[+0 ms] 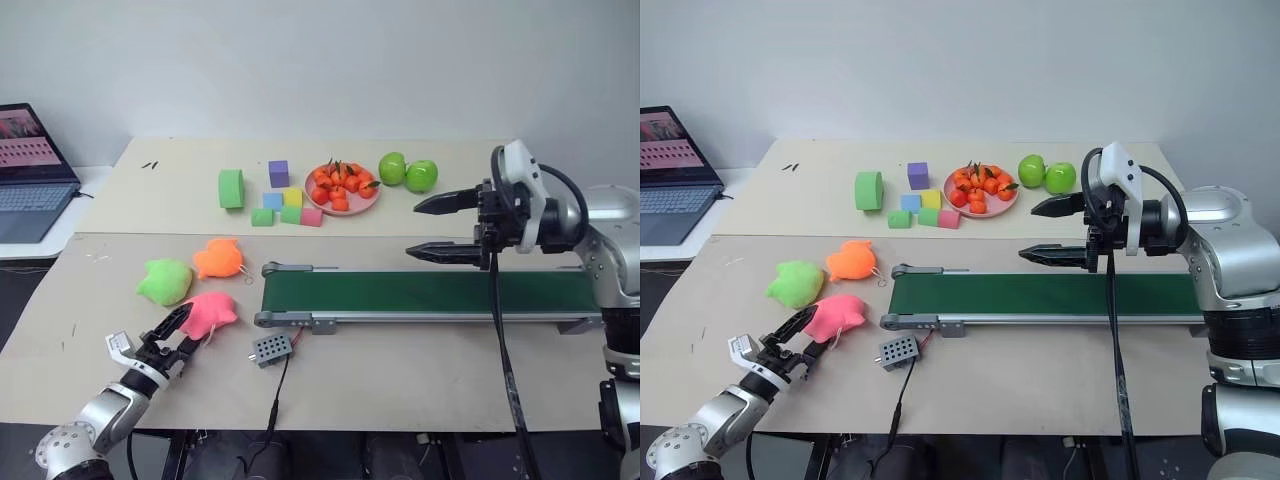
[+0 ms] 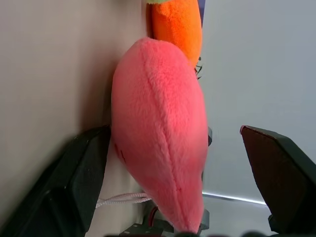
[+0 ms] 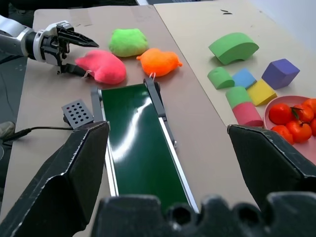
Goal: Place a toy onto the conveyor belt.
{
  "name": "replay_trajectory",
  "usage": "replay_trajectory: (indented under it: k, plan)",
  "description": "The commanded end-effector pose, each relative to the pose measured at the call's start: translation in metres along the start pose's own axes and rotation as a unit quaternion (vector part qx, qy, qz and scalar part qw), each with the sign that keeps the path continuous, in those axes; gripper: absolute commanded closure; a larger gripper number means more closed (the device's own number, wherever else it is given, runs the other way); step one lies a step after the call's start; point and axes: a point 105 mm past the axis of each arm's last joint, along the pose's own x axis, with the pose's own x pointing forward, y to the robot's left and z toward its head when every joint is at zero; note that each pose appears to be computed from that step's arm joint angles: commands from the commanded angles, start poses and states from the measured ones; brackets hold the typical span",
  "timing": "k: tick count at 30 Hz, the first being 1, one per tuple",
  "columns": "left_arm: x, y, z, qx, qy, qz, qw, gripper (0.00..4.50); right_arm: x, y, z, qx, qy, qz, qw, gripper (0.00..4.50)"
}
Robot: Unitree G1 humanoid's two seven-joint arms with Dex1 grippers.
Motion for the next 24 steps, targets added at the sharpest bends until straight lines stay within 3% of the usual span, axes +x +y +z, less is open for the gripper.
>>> replay_trajectory:
  k: [1,9,16,18,21,22,24]
  plan:
    - [0.000,0.015,-0.006,-0.013,0.006,0.028,0.999,1.57,-0.007,0.000,0.014,-0.026,-0.011,-0.011,1.000,0.00]
    - [0.009,-0.012,0.006,0.042,-0.015,-0.006,0.999,4.36,-0.006,-0.001,0.014,-0.027,-0.012,-0.013,0.999,0.00]
    - [0.018,-0.089,0.024,0.183,-0.062,-0.103,0.976,4.44,-0.004,-0.002,0.013,-0.027,-0.014,-0.009,0.999,0.00]
    - [0.021,-0.115,0.032,0.258,-0.097,-0.125,0.953,4.44,-0.003,-0.003,0.013,-0.027,-0.014,-0.008,0.999,0.00]
    - [0.029,-0.132,0.040,0.330,-0.129,-0.110,0.929,4.44,-0.002,-0.003,0.013,-0.027,-0.015,-0.007,1.000,0.00]
    - [0.034,-0.143,0.044,0.369,-0.142,-0.103,0.913,4.44,-0.002,-0.003,0.013,-0.027,-0.015,-0.006,1.000,0.00]
    - [0.050,-0.164,0.038,0.518,-0.130,-0.074,0.842,4.44,-0.002,-0.003,0.013,-0.027,-0.016,-0.005,1.000,0.00]
